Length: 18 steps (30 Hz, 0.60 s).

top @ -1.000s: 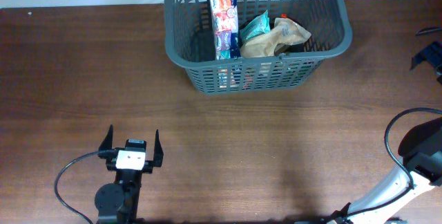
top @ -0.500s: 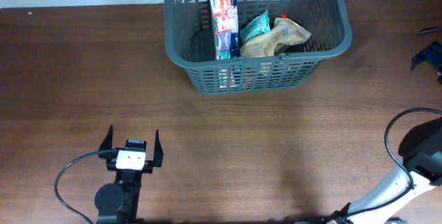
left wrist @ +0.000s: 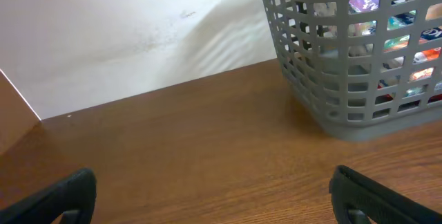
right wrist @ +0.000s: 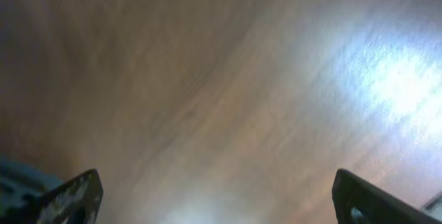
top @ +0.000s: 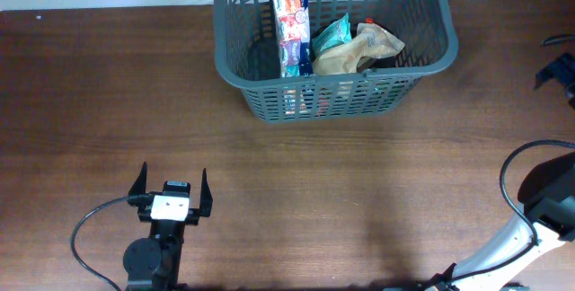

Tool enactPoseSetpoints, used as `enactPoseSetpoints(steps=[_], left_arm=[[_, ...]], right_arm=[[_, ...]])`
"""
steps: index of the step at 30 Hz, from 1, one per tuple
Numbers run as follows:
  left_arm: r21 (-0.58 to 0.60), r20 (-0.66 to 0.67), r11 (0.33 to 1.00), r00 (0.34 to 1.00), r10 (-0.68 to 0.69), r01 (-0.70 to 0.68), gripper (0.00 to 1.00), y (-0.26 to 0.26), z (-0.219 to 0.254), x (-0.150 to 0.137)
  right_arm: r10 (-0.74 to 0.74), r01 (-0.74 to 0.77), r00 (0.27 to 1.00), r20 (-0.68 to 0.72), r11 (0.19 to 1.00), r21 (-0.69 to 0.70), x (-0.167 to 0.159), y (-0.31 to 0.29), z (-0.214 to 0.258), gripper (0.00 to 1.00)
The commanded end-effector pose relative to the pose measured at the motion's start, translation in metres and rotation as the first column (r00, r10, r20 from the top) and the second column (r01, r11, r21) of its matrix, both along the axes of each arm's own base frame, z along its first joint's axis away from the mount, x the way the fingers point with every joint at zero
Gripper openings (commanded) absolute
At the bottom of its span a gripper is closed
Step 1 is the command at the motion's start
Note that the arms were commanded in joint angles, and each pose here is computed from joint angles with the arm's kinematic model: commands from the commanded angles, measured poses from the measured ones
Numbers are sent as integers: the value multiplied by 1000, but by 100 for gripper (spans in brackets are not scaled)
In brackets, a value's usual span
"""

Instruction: Pack container

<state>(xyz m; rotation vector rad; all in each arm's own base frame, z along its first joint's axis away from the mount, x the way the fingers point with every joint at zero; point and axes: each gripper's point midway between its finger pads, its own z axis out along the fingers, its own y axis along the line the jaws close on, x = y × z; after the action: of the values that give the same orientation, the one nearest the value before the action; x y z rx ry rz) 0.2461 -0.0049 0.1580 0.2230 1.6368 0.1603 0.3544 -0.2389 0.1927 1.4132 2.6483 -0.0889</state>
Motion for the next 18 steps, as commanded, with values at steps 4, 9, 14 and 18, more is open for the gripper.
enactPoseSetpoints(steps=[4,9,14,18], left_arm=[[2,1,1000,1000,10,-10,99,2,-1,0],[2,2,1000,1000,10,-10,99,2,-1,0],[2,1,1000,1000,10,-10,99,2,-1,0],[2,1,1000,1000,10,-10,99,2,-1,0]], right_arm=[[81,-37,987,138,956,-292,23,4,71,99],[157,4,939,307,885,-465,35,20,145,99],[353,-42,841,411,799,-600,35,52,211,99],[503,-53,738,450,709,-703,21,83,249,99]])
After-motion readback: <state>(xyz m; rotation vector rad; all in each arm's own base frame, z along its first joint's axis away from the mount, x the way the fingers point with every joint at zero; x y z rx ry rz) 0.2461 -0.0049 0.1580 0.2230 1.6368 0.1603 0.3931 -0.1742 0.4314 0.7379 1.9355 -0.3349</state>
